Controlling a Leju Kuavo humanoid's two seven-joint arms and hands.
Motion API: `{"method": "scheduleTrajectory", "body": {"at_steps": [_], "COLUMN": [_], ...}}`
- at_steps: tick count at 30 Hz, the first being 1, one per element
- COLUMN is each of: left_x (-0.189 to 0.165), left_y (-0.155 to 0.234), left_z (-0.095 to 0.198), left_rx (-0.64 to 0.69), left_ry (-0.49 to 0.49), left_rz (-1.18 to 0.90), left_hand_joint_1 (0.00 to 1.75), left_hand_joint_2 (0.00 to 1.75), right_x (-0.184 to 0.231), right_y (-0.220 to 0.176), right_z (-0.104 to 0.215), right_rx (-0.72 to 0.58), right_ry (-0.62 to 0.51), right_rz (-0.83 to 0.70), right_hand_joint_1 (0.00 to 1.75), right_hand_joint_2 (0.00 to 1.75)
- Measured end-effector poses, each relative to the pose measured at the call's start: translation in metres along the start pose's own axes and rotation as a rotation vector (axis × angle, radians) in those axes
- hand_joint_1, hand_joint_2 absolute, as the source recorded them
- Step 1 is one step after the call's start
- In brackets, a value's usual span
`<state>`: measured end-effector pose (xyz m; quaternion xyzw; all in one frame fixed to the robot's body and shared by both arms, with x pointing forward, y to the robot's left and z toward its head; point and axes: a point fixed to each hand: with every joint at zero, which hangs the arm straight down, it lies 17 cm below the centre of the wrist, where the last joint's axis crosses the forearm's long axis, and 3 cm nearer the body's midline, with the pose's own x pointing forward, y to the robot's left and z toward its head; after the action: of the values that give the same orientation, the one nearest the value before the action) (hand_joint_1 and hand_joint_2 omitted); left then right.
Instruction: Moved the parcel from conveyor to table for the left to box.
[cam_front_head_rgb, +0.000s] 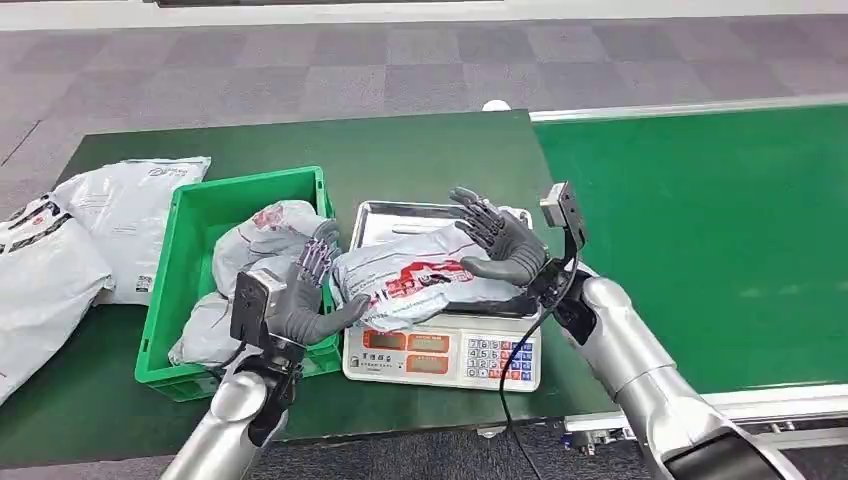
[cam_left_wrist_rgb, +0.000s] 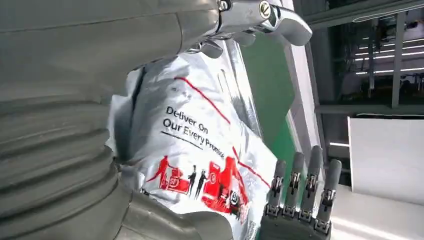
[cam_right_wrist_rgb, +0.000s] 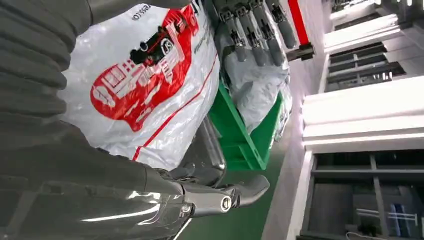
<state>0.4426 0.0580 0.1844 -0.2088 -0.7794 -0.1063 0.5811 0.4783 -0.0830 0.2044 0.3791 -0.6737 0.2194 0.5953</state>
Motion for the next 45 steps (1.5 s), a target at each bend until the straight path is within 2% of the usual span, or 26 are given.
{"method": "scheduleTrajectory", "body": {"at_steps": [7,8,11,14,18,19,21,22,25,28,34,40,41,45], "left_x": [0.000,0.000,0.001,0.002,-0.017,-0.025,-0.067,-0.078,-0.097,-0.108,-0.118,-0.124,-0.124,-0.124], "left_y": [0.000,0.000,0.000,0.002,0.010,0.009,0.004,0.001,-0.005,-0.008,-0.015,-0.025,-0.026,-0.026], "left_z": [0.000,-0.001,-0.006,-0.010,-0.014,-0.019,-0.031,-0.039,-0.055,-0.061,-0.066,-0.063,-0.063,-0.064], "left_rx": [-0.001,-0.005,-0.015,-0.019,-0.022,-0.058,-0.213,-0.269,-0.348,-0.400,-0.505,-0.596,-0.597,-0.597], "left_ry": [0.000,0.001,0.002,0.004,0.090,0.128,0.283,0.302,0.352,0.410,0.485,0.519,0.518,0.518], "left_rz": [-0.004,-0.009,-0.034,-0.084,-0.306,-0.411,-0.761,-0.880,-1.009,-1.080,-1.196,-1.256,-1.256,-1.257], "left_hand_joint_1": [0.00,0.00,0.00,0.00,0.00,0.00,0.00,0.00,0.00,0.00,0.00,0.02,0.33,0.33], "left_hand_joint_2": [1.75,1.75,1.75,1.75,1.75,1.75,1.75,1.75,1.75,1.75,1.75,1.75,1.75,1.75], "right_x": [0.006,0.010,0.019,0.020,0.010,0.010,0.019,0.026,0.036,0.045,0.050,0.042,0.042,0.042], "right_y": [0.006,0.011,0.019,0.008,-0.038,-0.053,-0.086,-0.099,-0.140,-0.165,-0.187,-0.199,-0.200,-0.200], "right_z": [0.001,0.002,0.006,0.007,0.002,0.002,0.006,0.008,0.024,0.045,0.077,0.103,0.104,0.104], "right_rx": [0.028,0.051,0.104,0.067,-0.157,-0.224,-0.378,-0.432,-0.644,-0.785,-0.921,-0.980,-0.982,-0.982], "right_ry": [-0.026,-0.045,-0.077,-0.089,-0.073,-0.076,-0.116,-0.137,-0.135,-0.134,-0.141,-0.144,-0.145,-0.144], "right_rz": [-0.026,-0.053,-0.122,-0.161,-0.092,-0.075,-0.057,-0.032,0.121,0.199,0.242,0.215,0.214,0.214], "right_hand_joint_1": [0.00,0.00,0.00,0.00,0.00,0.00,0.00,0.00,0.00,0.00,0.00,0.00,0.00,0.00], "right_hand_joint_2": [1.75,0.00,0.00,0.00,0.00,0.00,0.00,1.75,1.75,1.75,1.75,1.75,1.75,1.75]}}
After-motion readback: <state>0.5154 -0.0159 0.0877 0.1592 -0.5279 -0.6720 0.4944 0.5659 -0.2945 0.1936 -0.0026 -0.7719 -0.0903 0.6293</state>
